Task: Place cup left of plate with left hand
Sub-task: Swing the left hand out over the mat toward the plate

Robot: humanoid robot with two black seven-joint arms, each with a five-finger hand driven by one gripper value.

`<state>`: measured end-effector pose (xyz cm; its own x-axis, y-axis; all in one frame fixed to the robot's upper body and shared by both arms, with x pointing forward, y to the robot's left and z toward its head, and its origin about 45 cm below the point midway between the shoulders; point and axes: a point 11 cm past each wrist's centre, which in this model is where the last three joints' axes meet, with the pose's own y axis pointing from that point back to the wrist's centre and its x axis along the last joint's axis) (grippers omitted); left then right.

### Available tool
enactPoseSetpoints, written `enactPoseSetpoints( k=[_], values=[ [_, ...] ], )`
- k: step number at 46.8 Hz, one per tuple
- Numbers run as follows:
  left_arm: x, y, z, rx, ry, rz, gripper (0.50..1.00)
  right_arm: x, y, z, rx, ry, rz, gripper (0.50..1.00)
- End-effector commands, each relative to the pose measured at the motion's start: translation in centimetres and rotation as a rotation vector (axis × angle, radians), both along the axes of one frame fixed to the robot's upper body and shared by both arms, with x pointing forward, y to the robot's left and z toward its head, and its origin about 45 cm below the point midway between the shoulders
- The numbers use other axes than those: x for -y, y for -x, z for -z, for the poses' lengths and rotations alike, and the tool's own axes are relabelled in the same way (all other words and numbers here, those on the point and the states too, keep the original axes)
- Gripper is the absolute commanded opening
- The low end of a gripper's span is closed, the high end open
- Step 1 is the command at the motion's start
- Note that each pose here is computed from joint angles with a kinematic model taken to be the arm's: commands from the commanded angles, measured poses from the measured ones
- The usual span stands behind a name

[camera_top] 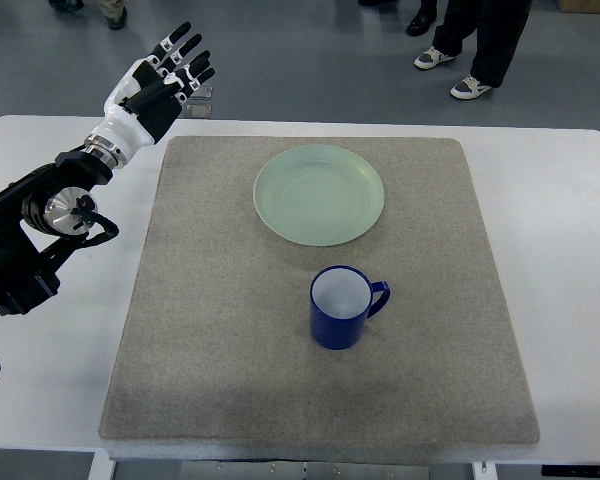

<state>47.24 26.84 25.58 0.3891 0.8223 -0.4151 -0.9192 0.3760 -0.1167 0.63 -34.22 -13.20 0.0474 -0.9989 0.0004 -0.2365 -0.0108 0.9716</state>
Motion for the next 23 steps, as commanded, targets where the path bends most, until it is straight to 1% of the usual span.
enactPoseSetpoints(
  k=[1,7,14,23],
  values=[
    [0.4,0.5,-0.3,0.007,-0.029,0.040,0.994,0.0,0.0,0.0,0.000,0.000,0.000,0.932],
    [1.3,1.6,-0.3,0.005,-0.082,0.114,0.994,0.0,0.0,0.0,0.000,0.000,0.000,0.932],
    [1.3,2.9,-0.5,0.003,-0.139,0.178,0.994,0.0,0.0,0.0,0.000,0.000,0.000,0.932],
    [0.5,2.4,-2.1,0.033,-0.165,0.174,0.994,0.0,0.0,0.0,0.000,0.000,0.000,0.932]
  ],
)
